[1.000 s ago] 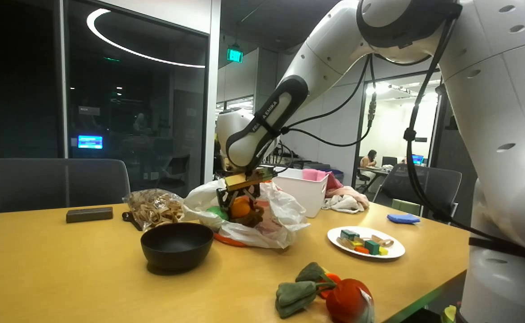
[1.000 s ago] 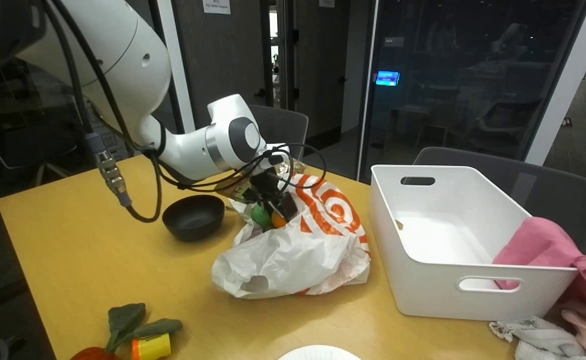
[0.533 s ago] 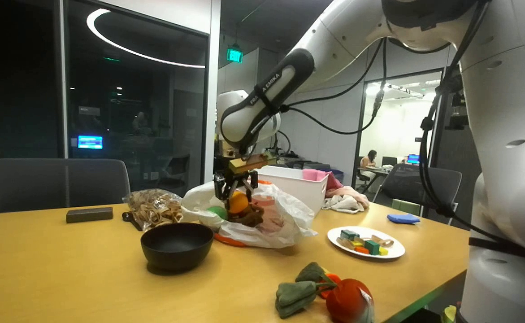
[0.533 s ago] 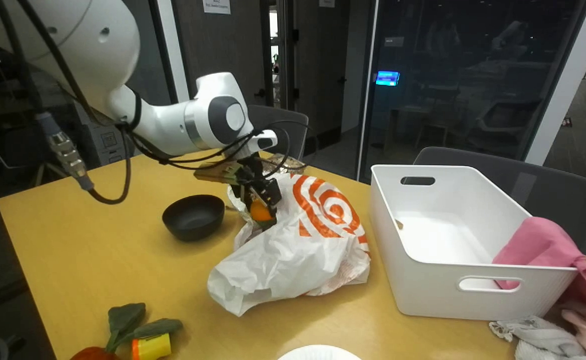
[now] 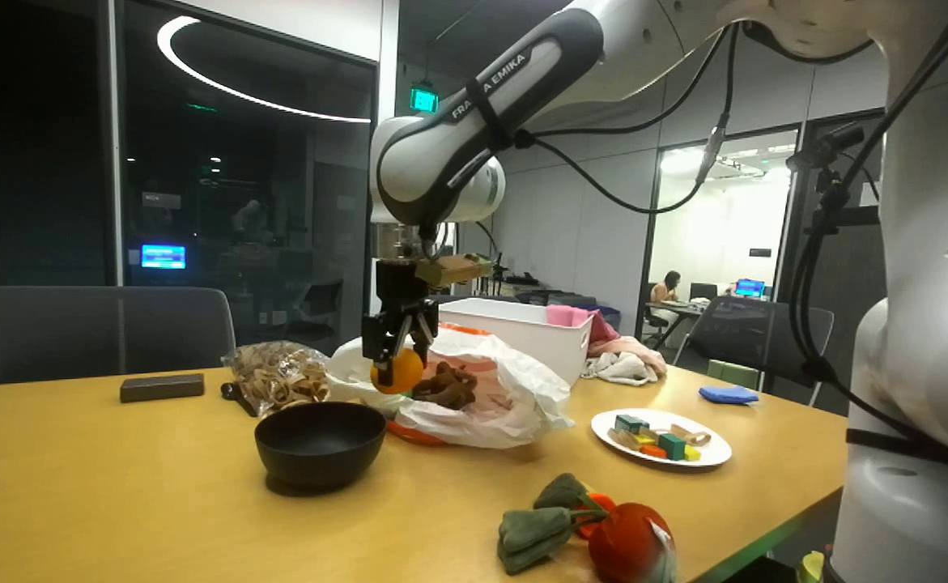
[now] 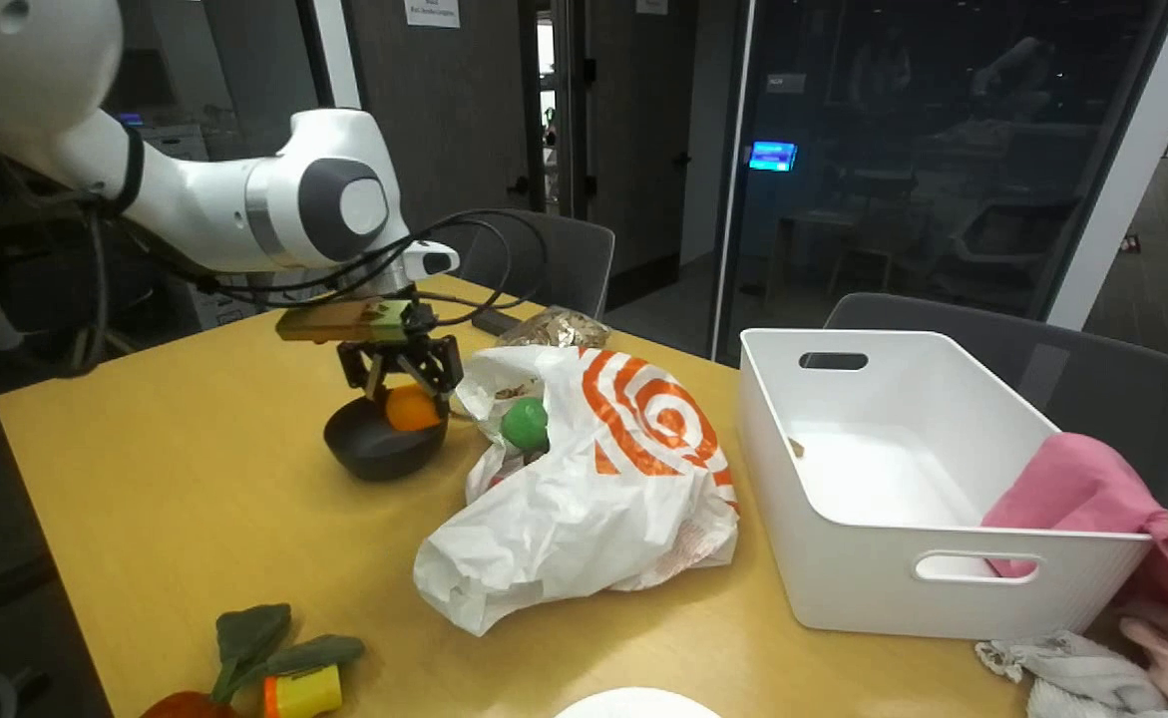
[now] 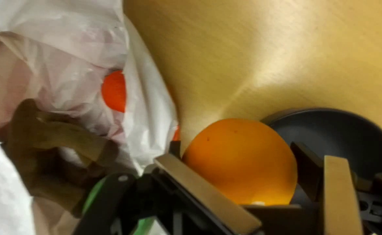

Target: Remove the objects from the plastic bag, place the stuffed toys on the table and place the fruits inside the black bowl

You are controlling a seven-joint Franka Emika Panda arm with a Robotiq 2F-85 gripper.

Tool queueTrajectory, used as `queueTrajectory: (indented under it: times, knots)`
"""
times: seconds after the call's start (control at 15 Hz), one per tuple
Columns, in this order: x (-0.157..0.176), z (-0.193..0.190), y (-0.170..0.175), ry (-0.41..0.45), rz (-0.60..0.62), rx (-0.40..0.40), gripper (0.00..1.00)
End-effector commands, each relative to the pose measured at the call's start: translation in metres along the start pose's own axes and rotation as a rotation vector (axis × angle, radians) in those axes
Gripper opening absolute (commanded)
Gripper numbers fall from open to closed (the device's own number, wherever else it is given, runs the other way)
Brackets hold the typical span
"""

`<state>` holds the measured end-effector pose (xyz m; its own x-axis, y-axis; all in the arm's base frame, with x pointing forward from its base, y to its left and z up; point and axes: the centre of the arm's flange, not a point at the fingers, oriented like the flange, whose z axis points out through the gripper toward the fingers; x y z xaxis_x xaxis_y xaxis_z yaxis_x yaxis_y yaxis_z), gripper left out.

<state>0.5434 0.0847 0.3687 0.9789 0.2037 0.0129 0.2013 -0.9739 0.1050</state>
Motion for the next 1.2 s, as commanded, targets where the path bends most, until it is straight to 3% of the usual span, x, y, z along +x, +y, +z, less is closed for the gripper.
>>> queueTrajectory:
  times: [0.0,0.6,1.13]
  knots:
    - [-0.015,0.006,-0.038,-0.019,-0.195,0.054,0.58]
    - [-0.009,0.010,-0.099,0.049,-0.642,0.027,0.58]
    - [0.017,0.022,-0.105,0.136,-0.778,-0.042,0.58]
